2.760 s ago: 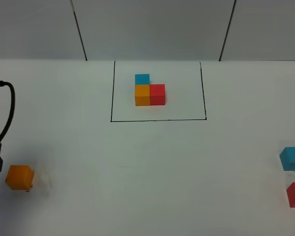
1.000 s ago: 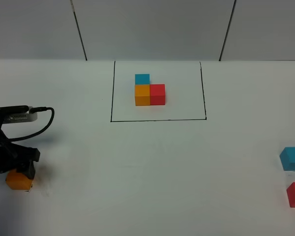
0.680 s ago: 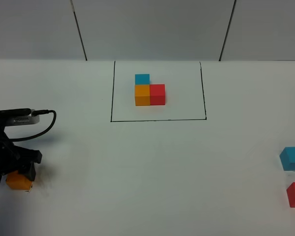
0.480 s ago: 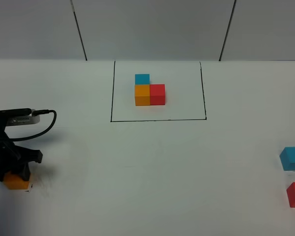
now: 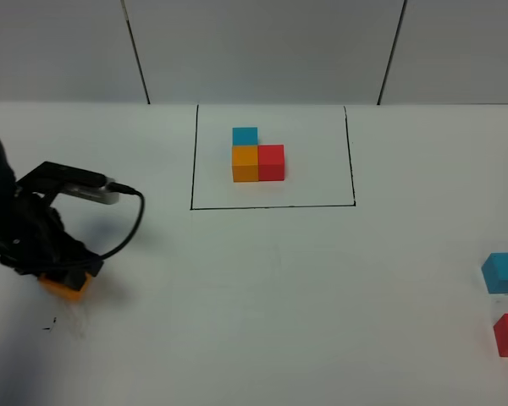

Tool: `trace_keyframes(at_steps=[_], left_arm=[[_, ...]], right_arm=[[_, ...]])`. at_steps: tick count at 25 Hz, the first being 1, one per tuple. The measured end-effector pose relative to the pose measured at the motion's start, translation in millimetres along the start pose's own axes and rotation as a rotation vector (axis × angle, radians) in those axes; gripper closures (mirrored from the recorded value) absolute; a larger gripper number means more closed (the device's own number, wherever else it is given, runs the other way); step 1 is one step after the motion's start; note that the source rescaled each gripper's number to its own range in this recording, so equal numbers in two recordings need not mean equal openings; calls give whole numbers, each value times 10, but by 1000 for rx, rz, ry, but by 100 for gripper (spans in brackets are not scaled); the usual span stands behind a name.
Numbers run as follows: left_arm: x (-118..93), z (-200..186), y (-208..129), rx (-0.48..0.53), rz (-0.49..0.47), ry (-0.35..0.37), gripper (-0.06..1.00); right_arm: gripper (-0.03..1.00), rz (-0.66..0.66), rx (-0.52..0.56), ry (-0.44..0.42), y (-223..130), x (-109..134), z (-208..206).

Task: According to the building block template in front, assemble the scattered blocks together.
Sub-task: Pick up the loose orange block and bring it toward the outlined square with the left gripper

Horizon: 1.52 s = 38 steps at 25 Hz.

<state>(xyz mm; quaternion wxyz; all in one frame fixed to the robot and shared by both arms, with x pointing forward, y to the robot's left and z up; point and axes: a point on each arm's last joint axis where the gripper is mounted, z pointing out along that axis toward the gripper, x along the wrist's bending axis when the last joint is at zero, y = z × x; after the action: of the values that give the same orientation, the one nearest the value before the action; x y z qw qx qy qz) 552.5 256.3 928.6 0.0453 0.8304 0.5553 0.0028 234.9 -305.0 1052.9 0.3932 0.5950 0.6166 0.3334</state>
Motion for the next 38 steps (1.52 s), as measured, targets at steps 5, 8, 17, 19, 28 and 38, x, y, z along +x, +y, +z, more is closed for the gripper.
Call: trace_keyframes(at_steps=[5,8,17,19,28,38], left_arm=[[-669,-274,377,-66,334,-58,94],[-1100,-455,522,-111,538,-69,94],[-1951,-633,625,-62,927,14,94],[-2026,-551,627,-37,958,25,94],[-2156,-54,679,47,1020,-1,94],[-2278,271,671,90,1162,-38,94]], right_arm=[[96,1,0,0,0,0,0],[96,1,0,0,0,0,0],[96,1,0,0,0,0,0],[96,1,0,0,0,0,0],[96,1,0,0,0,0,0],[96,1,0,0,0,0,0]])
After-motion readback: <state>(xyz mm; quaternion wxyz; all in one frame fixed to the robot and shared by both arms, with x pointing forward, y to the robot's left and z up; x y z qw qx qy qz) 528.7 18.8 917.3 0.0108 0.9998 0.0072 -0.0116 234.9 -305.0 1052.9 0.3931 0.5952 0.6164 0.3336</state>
